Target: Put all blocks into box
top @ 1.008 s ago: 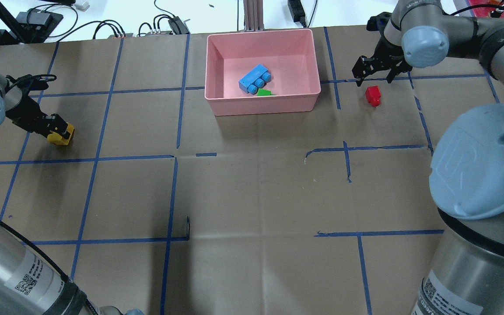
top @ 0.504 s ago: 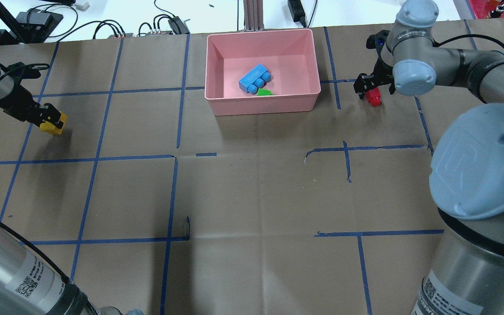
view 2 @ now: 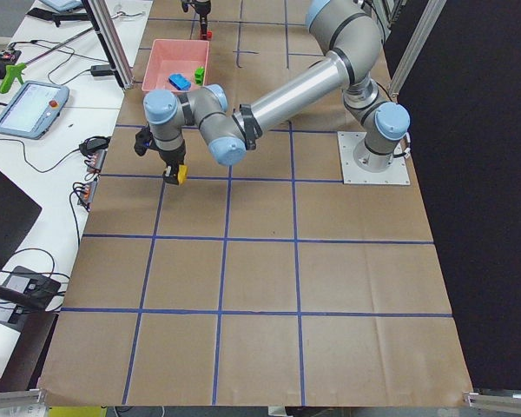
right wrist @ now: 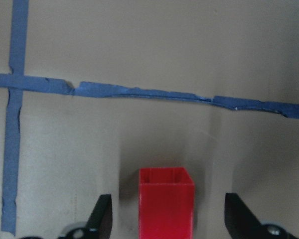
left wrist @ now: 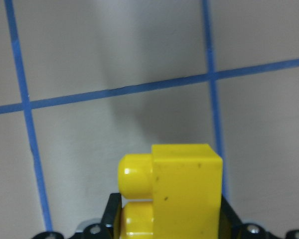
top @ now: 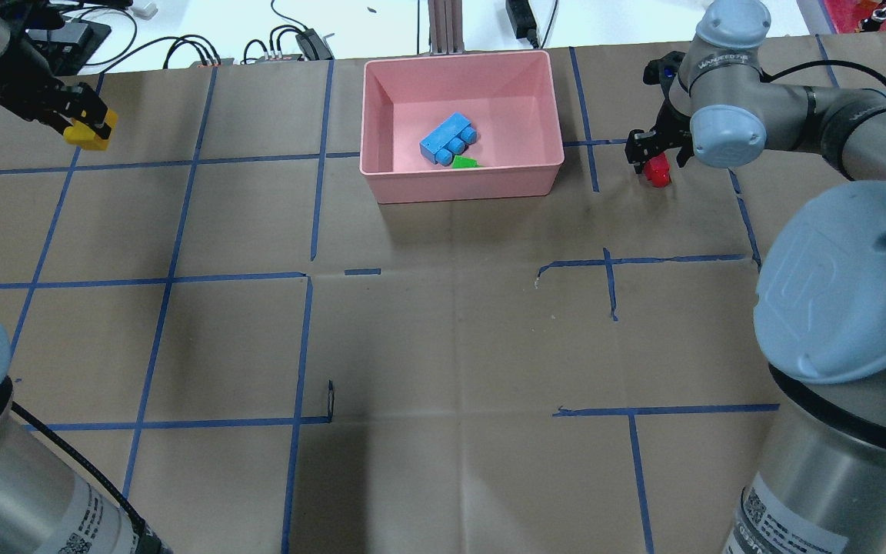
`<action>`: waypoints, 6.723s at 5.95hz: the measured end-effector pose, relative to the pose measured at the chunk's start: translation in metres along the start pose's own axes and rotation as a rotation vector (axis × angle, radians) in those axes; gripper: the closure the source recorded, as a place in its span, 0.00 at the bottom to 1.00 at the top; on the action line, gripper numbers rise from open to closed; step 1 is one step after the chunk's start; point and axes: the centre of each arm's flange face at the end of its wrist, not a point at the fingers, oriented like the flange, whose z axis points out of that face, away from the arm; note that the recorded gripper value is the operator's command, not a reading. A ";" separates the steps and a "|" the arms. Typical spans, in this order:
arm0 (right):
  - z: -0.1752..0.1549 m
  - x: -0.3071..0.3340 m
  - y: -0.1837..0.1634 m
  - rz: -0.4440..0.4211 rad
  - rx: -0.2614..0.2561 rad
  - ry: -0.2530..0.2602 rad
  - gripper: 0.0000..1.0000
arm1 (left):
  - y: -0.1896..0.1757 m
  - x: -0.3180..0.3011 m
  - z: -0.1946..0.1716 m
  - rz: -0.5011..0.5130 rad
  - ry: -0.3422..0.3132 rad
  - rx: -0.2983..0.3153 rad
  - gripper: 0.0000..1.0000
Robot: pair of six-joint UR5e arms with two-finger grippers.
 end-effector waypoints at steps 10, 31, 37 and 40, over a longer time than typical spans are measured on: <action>-0.160 -0.015 -0.068 -0.151 0.231 -0.110 0.98 | -0.065 0.395 0.056 -0.233 0.054 0.061 0.00; -0.354 -0.134 0.214 0.232 -0.040 -0.038 0.00 | 0.170 0.263 -0.122 0.019 -0.030 -0.054 0.00; -0.304 -0.137 0.252 0.234 -0.095 -0.024 0.00 | 0.171 0.263 -0.122 0.019 -0.031 -0.059 0.00; -0.305 -0.135 0.241 0.233 -0.097 -0.022 0.00 | 0.171 0.263 -0.122 0.019 -0.030 -0.061 0.00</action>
